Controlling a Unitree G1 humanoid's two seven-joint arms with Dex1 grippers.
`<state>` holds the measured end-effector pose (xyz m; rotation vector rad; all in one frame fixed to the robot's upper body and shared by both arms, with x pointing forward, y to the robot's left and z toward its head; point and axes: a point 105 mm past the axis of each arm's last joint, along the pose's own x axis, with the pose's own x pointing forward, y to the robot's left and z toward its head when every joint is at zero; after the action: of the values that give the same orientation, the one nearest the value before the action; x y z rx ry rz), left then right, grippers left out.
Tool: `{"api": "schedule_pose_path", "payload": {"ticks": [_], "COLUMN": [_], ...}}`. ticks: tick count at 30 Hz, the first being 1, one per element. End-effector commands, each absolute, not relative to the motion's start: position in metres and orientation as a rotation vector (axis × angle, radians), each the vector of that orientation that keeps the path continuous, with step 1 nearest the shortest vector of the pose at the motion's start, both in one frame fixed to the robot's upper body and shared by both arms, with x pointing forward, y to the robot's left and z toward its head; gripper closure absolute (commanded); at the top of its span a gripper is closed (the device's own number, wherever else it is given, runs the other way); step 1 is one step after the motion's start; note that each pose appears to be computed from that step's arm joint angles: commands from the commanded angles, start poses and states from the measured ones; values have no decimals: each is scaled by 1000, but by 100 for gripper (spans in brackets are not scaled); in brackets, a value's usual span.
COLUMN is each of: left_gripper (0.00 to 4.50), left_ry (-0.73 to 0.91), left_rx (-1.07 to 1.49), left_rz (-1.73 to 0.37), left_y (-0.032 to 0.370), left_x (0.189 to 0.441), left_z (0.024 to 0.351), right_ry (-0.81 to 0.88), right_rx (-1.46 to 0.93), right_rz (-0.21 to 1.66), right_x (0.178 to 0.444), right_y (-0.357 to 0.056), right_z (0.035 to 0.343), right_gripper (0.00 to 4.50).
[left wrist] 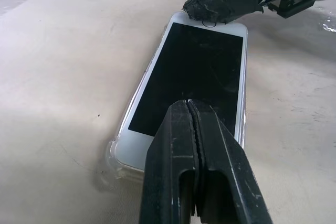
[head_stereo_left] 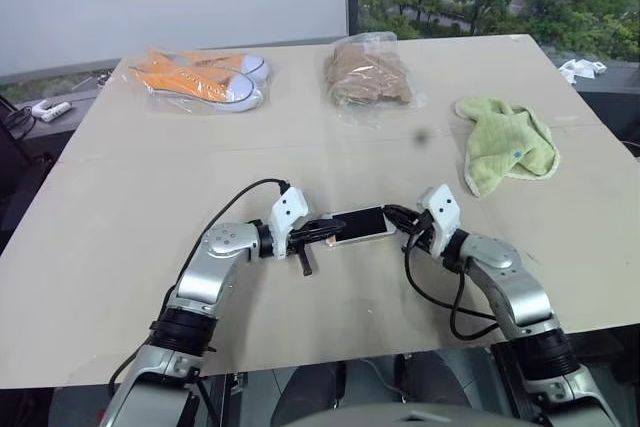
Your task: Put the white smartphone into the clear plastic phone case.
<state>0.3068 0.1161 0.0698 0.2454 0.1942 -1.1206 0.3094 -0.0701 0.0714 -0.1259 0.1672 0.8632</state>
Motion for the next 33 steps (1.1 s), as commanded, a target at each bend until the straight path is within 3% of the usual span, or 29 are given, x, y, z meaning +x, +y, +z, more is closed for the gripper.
{"api": "schedule_pose_path", "payload": {"ticks": [1,14,33], "left_gripper": [450,450,450], "left_ry": [253,239,226], "left_rx": [253,245,245], "left_rz": [-1104,-1070,-1052], "left_y": [121,121,119], "left_x": [303,301,302], "left_z": [56,55,57], "right_ry": [437,649,711], "right_rx": [-144,2,-182], "right_rz": [804,778,824], "right_x": [301,290,285], "right_y": [-84,-74,-77], "right_z": [25,14,-18], "right_gripper": [444,444,444]}}
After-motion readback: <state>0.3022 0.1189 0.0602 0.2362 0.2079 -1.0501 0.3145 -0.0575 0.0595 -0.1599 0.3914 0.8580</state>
